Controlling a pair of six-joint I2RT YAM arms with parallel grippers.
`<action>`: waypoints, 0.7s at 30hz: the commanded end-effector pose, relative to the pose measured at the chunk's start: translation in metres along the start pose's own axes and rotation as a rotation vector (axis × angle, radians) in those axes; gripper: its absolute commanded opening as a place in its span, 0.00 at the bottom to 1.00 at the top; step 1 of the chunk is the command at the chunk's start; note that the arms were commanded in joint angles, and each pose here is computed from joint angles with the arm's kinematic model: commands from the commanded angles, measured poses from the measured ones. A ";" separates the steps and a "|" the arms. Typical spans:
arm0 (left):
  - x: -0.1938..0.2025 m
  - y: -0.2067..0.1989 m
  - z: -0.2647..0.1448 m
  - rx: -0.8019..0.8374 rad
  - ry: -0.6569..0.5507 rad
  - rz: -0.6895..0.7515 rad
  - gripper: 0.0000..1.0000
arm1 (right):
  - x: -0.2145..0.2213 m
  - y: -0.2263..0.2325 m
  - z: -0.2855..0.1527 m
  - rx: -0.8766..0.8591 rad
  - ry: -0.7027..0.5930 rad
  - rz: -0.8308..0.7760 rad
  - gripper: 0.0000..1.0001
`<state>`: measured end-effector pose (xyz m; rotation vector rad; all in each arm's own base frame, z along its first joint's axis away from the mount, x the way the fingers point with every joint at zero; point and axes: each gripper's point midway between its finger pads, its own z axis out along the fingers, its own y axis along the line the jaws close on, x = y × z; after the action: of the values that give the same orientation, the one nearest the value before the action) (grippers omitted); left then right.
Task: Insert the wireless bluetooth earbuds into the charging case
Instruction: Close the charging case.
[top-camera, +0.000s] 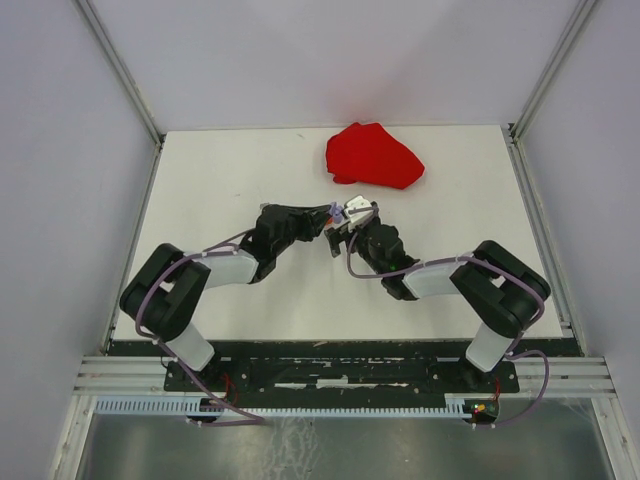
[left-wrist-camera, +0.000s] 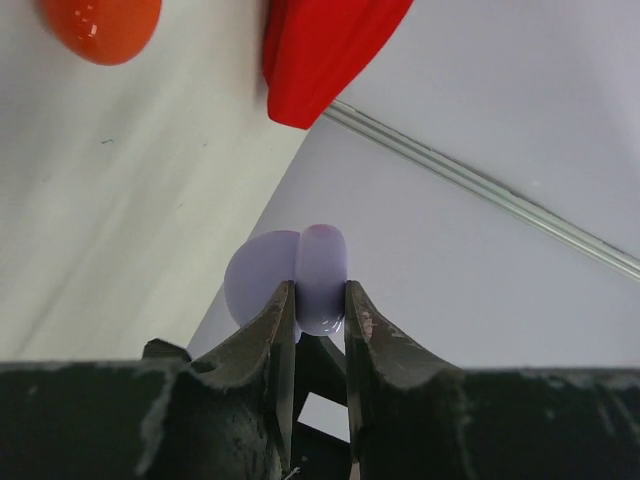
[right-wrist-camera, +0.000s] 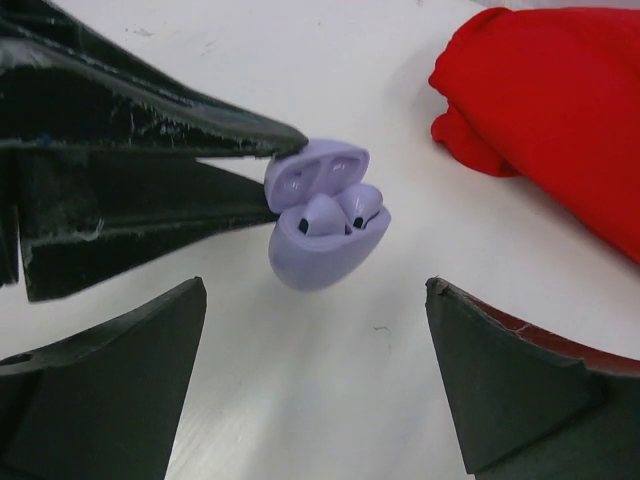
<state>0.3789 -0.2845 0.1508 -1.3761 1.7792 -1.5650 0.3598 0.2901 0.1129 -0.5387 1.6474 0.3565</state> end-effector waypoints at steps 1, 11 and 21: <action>-0.006 -0.024 -0.007 0.017 -0.097 -0.046 0.03 | -0.047 -0.004 0.017 0.061 -0.149 0.001 0.99; -0.002 -0.020 -0.013 0.012 -0.076 -0.034 0.03 | -0.038 -0.020 0.027 0.161 -0.110 -0.056 0.99; -0.005 -0.014 -0.016 0.011 -0.083 -0.028 0.03 | -0.036 -0.050 0.016 0.305 -0.064 -0.188 0.99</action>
<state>0.3741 -0.2729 0.1456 -1.4546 1.7788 -1.4486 0.3895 0.2829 0.1271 -0.5039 1.5832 0.1268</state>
